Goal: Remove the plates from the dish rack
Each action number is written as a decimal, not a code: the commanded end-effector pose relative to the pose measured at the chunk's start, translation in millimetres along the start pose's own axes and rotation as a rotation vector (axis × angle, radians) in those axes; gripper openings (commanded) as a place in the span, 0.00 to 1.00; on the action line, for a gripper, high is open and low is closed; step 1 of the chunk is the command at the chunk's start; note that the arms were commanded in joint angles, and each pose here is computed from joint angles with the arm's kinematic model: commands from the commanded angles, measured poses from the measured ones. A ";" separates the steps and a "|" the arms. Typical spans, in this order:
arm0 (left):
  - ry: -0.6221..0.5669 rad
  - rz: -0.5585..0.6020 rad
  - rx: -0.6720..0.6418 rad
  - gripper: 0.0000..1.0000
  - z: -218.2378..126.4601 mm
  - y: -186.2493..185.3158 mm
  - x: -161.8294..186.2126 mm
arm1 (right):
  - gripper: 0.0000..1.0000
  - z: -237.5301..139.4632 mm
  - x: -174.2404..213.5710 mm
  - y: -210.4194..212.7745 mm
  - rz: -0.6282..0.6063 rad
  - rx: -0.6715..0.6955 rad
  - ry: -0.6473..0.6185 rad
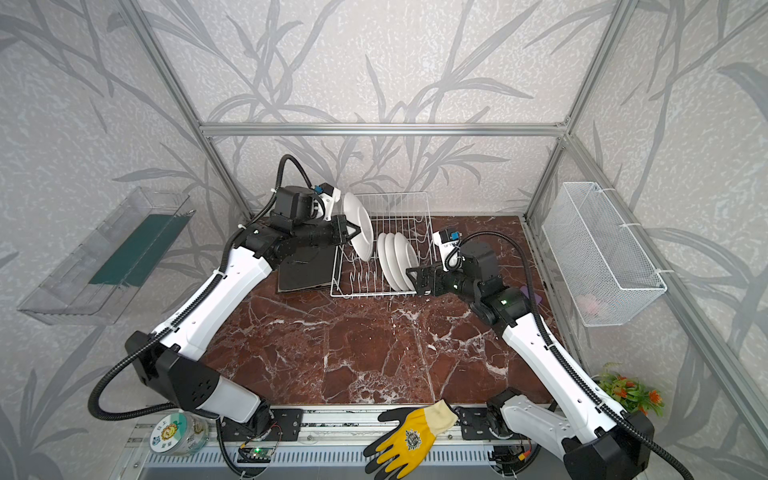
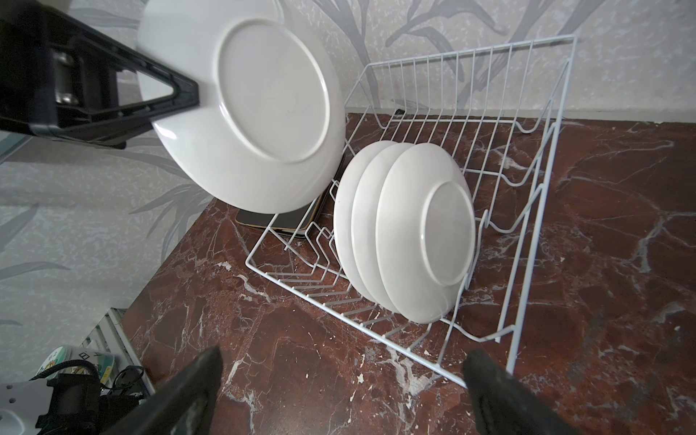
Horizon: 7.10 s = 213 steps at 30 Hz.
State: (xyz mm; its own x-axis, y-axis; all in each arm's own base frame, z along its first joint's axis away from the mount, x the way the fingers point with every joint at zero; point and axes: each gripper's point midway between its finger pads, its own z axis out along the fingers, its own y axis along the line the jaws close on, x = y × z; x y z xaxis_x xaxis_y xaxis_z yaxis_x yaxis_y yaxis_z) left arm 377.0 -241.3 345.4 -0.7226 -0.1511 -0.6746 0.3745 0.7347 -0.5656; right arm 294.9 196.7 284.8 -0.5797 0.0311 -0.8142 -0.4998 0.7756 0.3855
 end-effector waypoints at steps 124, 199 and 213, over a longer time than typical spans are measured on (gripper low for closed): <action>-0.186 0.185 0.263 0.99 -39.7 -0.4 -3.5 | 0.00 -0.8 -96.4 -21.1 0.383 -0.164 -0.256; -0.064 0.036 0.054 0.00 -69.1 39.4 -32.4 | 0.99 -6.0 -69.6 -4.9 0.179 -0.090 -0.154; -0.140 -0.096 -0.055 0.00 -120.1 95.7 -42.5 | 0.99 -5.9 -54.5 10.8 0.085 -0.137 -0.075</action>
State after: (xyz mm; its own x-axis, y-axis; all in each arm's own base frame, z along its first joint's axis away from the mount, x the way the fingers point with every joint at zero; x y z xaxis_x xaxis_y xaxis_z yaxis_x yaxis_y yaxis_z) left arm 392.7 -81.2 355.0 -0.6876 -0.3264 -0.6486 0.2060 0.7689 -0.6052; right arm 324.3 195.6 320.6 -0.6065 0.1718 -0.7763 -0.4867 0.6919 0.5333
